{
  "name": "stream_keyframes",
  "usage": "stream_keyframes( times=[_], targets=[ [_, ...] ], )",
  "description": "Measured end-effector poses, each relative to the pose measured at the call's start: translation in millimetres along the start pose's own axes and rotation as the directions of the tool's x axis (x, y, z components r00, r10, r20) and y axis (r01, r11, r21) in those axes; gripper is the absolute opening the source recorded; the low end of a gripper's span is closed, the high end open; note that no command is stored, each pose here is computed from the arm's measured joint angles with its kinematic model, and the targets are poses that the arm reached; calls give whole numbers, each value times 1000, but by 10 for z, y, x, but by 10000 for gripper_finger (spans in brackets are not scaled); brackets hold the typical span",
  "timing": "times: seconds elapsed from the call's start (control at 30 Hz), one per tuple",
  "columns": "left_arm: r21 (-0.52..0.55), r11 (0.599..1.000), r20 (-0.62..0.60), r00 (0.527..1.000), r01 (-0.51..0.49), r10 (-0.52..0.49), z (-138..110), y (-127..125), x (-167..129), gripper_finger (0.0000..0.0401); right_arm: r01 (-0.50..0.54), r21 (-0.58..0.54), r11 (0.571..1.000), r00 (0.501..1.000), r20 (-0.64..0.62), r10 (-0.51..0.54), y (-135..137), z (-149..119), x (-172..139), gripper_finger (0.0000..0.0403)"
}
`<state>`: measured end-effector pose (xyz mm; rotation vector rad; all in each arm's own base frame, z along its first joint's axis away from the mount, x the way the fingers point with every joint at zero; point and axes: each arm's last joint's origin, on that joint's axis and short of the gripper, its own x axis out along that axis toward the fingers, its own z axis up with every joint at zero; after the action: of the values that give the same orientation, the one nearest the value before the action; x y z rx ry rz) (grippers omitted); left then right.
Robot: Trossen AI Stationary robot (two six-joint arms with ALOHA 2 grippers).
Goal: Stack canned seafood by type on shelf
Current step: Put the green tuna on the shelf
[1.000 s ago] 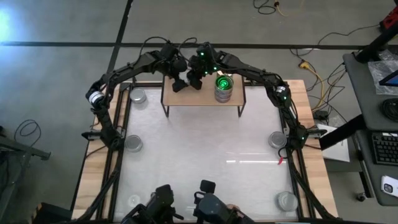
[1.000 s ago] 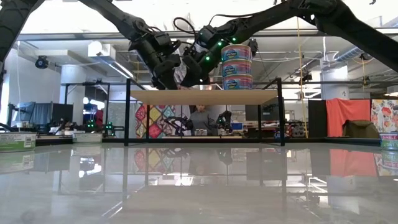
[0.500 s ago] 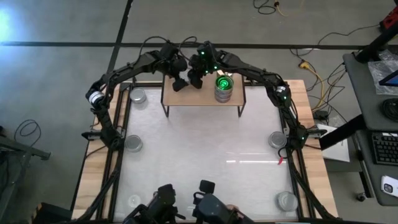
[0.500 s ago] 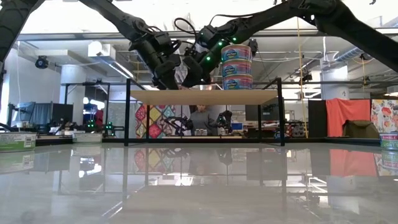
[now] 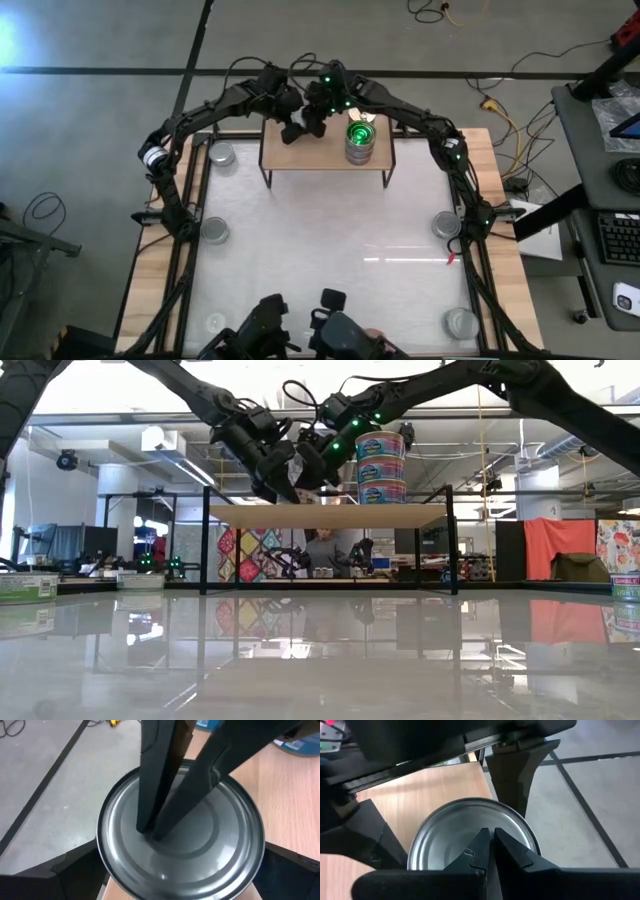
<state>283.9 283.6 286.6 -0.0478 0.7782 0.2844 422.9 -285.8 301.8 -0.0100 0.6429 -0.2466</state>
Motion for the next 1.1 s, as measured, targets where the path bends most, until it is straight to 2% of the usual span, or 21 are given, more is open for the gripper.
stream_keyframes(
  times=[0.17,0.4,0.6,1.1],
  targets=[
    [-2,1000,11,1000,20,-20,1,-5,24,397,-9,6,1000,1000,-19,9,4,-18,-7,18],
    [-14,999,5,999,32,-32,-26,10,123,370,-16,14,1000,999,-45,16,11,-47,-7,18],
    [-13,999,37,998,50,-49,-9,19,147,394,-21,10,1000,998,-59,21,16,-60,-10,18],
    [-9,998,77,995,57,-56,-53,17,218,394,-19,-2,1000,992,-123,18,31,-113,-24,18]
  ],
)
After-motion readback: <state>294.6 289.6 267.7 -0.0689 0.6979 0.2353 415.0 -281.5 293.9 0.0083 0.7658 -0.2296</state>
